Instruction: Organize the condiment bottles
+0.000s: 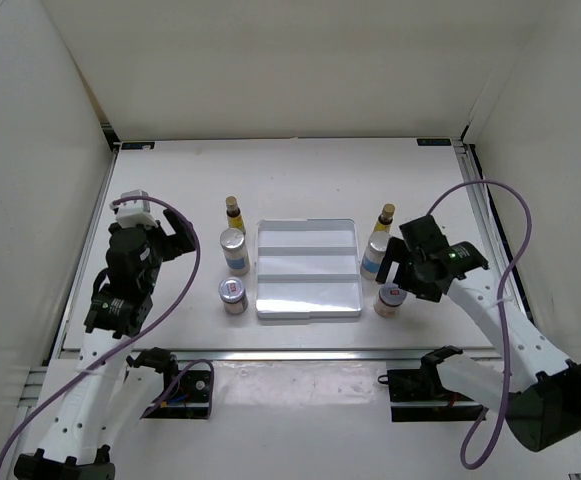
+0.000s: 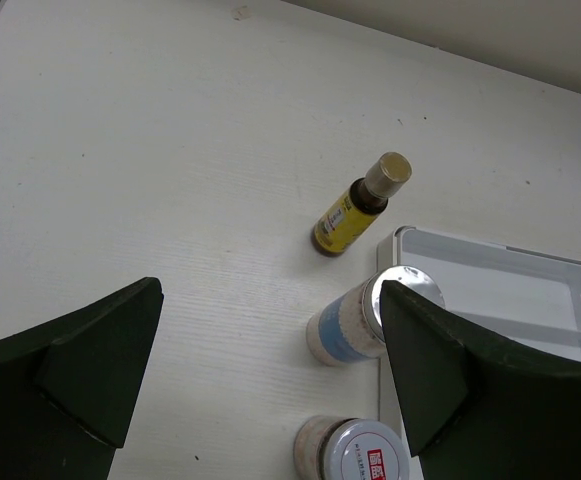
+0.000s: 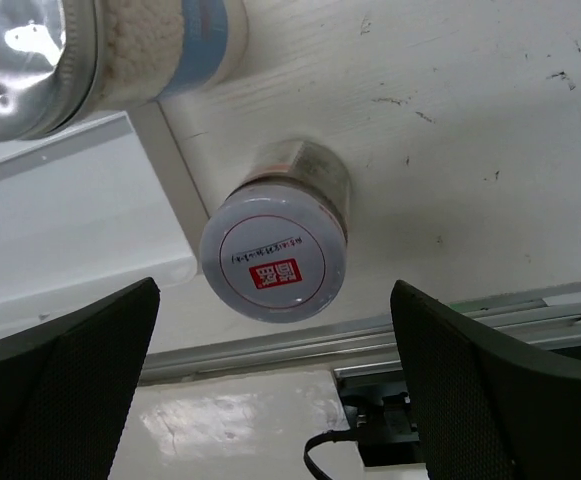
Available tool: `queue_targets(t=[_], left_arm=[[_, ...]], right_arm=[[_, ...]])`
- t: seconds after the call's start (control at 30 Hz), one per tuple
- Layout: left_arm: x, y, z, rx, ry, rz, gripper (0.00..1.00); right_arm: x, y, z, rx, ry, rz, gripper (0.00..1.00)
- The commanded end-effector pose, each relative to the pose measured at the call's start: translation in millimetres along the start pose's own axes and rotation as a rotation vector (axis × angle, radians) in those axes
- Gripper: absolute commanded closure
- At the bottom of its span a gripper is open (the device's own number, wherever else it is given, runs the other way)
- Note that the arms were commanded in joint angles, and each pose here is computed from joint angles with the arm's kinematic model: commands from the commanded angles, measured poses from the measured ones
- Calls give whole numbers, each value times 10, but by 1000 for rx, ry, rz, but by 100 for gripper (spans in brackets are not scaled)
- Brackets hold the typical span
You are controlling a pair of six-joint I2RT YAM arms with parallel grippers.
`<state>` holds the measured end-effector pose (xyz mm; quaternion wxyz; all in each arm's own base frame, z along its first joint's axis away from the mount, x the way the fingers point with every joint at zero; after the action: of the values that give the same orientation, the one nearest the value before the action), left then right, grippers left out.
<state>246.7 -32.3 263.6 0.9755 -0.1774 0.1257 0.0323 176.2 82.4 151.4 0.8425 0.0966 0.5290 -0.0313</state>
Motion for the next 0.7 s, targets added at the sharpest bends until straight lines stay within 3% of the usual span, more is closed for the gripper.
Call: queue_targets(t=[0.0,0.13,0.33,0.47,0.67], left_arm=[[21,-8,-25,-4,-1,-5,0],[44,-25,-32,-4,4,-12,0],[86,-18,-73,1,23,-4,0],[86,-18,-73,1,23,-4,0],[86,-14,-73,10,23,-4,0]], right_arm=[[123,-31,0,56,-4,-115,0],[250,-57,-52,36,38,-213,0],[413,11,-148,16,62,-230,3],[457,4,-169,23,39,-210,13],[453,-24,-199,21,20,-193,37]])
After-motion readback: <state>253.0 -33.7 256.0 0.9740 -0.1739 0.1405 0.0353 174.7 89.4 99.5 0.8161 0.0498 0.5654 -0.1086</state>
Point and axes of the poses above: each gripper's point midway between its finger pads, its own x axis out along the fingers, its own y axis along the line the jaws close on, z = x × y, the point moved 3 cm from there along -x, back along the fingers, and after that the axes turned 6 degrees about -x, right-handed, at the moved point
